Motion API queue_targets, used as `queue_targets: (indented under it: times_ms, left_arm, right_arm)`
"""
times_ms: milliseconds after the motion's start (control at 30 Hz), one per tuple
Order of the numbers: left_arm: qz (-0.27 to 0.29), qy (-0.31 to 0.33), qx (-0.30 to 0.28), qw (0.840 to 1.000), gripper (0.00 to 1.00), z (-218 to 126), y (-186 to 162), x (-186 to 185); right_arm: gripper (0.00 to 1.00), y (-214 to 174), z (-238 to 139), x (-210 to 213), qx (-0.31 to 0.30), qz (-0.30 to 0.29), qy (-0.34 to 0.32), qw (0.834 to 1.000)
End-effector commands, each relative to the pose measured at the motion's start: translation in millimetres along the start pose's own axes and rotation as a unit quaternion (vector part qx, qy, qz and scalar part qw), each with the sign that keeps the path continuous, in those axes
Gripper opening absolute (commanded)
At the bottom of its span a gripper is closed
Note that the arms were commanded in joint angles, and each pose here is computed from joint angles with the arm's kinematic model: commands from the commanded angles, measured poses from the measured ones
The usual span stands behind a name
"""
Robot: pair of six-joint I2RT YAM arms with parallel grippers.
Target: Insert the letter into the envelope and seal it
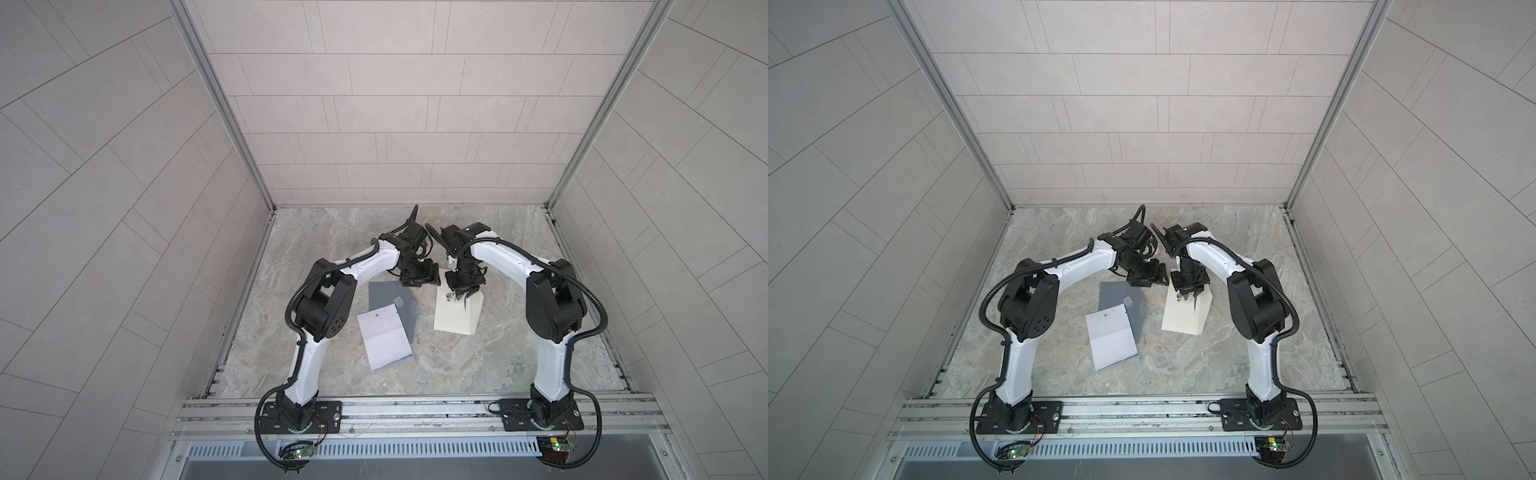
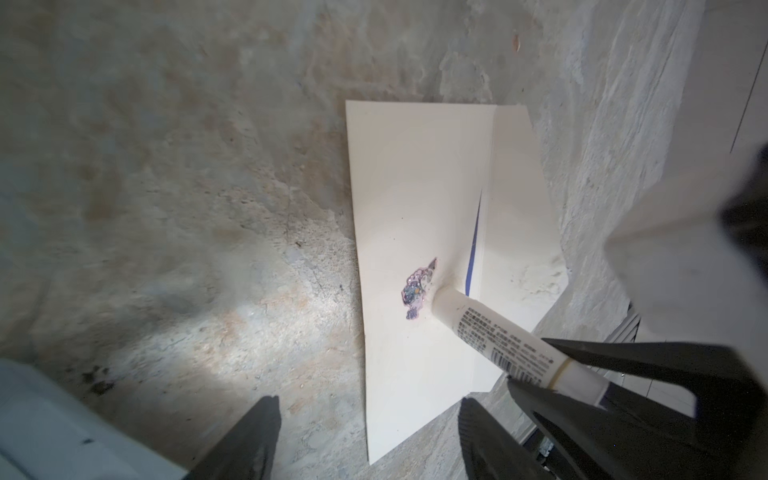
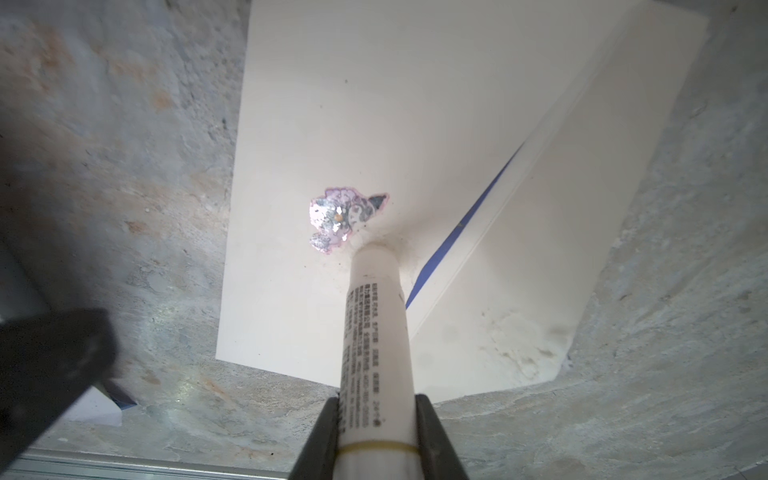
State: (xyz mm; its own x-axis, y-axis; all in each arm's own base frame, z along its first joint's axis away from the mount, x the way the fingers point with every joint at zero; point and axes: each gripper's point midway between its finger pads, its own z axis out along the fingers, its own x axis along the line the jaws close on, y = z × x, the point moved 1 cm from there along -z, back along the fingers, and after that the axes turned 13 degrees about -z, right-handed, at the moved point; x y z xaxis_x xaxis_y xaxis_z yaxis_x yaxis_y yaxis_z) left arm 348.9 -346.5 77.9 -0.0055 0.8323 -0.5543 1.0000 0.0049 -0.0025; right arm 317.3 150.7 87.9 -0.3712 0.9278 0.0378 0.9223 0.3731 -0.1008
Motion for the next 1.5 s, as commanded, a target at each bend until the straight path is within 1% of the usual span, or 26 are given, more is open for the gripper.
queue_targets:
  times_ms: [0,233,400,600,767,867,900,1033,1133,1300,1367,1467]
  left_arm:
    - [0.027,0.010,0.042,0.999,0.76,14.9,-16.3,4.5]
    - [0.018,0.015,0.068,0.997,0.76,35.1,-20.7,14.0]
    - [0.020,-0.018,0.110,0.994,0.75,51.8,-29.5,10.1]
    - [0.002,-0.040,0.154,0.987,0.75,70.7,-37.1,12.1]
    - [-0.006,-0.054,0.174,0.983,0.74,78.1,-39.2,10.8]
    - [-0.004,-0.059,0.174,0.983,0.69,78.1,-39.7,9.3]
    - [-0.005,-0.058,0.174,0.983,0.65,78.3,-39.7,9.4]
    - [-0.009,-0.047,0.172,0.984,0.42,79.3,-39.4,13.4]
    - [-0.014,-0.039,0.171,0.984,0.23,80.0,-39.0,16.4]
    - [-0.026,-0.026,0.173,0.984,0.05,83.0,-39.8,22.8]
    - [-0.029,-0.020,0.171,0.985,0.00,82.7,-39.9,24.9]
    - [-0.031,-0.010,0.166,0.986,0.00,81.1,-39.0,28.3]
  right_arm:
    - [0.00,12.0,13.2,-7.1,-0.012,0.024,0.003,1.000]
    - [0.00,10.5,18.5,-11.8,-0.016,0.044,0.014,0.999]
    - [0.00,8.9,18.5,-13.5,-0.018,0.051,0.014,0.998]
    - [0.00,9.5,20.4,-15.7,-0.023,0.058,0.012,0.998]
    - [0.00,12.9,20.9,-16.7,-0.031,0.067,0.010,0.997]
    - [0.00,13.9,22.7,-18.3,-0.031,0.070,0.004,0.997]
    - [0.00,14.1,22.9,-18.7,-0.031,0.070,0.002,0.997]
    - [0.00,16.3,23.9,-18.4,-0.035,0.072,0.002,0.997]
    - [0.00,18.1,23.9,-16.1,-0.038,0.073,0.001,0.997]
    - [0.00,17.2,26.7,-13.8,-0.045,0.075,-0.016,0.996]
    - [0.00,14.8,27.0,-17.6,-0.050,0.078,-0.038,0.995]
    - [0.00,9.4,28.4,-27.8,-0.055,0.092,-0.069,0.992]
